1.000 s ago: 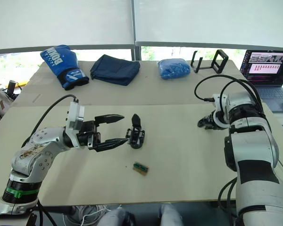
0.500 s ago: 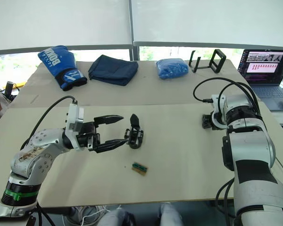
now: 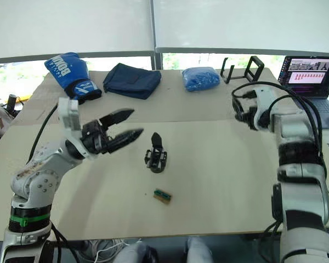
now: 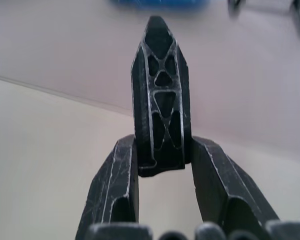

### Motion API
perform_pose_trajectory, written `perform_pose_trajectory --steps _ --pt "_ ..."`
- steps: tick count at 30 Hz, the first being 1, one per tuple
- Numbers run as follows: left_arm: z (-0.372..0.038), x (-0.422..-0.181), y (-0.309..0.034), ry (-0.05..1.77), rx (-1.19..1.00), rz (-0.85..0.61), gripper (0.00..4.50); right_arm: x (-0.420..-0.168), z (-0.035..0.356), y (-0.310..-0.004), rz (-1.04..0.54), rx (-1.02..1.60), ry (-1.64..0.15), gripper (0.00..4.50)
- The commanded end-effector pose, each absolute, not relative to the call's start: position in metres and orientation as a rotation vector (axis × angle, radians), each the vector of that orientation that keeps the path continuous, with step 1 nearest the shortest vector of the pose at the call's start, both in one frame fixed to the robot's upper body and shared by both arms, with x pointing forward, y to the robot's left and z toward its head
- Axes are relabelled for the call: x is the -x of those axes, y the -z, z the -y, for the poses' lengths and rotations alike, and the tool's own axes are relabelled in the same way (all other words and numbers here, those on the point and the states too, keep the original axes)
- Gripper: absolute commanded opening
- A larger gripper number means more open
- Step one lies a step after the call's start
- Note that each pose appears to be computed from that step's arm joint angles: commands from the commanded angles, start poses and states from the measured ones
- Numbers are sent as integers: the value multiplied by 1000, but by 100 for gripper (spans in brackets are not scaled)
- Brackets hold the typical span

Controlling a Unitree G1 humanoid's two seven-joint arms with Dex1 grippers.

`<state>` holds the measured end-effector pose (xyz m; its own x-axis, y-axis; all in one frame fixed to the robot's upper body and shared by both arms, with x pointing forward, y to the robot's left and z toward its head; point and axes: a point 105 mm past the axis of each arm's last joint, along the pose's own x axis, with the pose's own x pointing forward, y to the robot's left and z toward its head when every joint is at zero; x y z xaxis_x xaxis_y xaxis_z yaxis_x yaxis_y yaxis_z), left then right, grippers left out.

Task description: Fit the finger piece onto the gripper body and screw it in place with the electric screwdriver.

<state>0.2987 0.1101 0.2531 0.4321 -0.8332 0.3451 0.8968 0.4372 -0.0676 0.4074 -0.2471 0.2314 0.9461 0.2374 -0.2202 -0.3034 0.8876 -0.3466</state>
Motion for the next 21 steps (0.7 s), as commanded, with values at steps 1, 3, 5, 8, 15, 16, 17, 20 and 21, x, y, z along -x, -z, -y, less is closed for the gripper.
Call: perform_pose_trajectory --steps 1,3,5,8,15,16,17,20,21 --pt "-111 -311 -273 1008 402 314 450 -379 208 -263 145 677 -291 110" --pt "-107 -315 -276 996 434 307 450 -368 190 -266 233 643 -275 110" --pt "-98 -319 -274 991 428 287 450 -355 165 -273 354 649 -283 110" --pt "-87 -330 -276 959 439 291 450 -340 133 -283 472 625 -275 110" --pt "-66 -338 -293 995 528 348 450 -318 73 -278 527 588 -409 110" --pt "-66 -338 -295 1000 553 360 450 -316 70 -276 528 602 -424 110" --pt "-64 -338 -298 1007 578 366 450 -315 69 -274 525 608 -432 110" --pt "-63 -337 -305 1027 629 392 450 -314 67 -273 518 607 -441 110" --pt "-63 -338 -305 1014 639 386 450 -313 67 -273 518 607 -442 110"
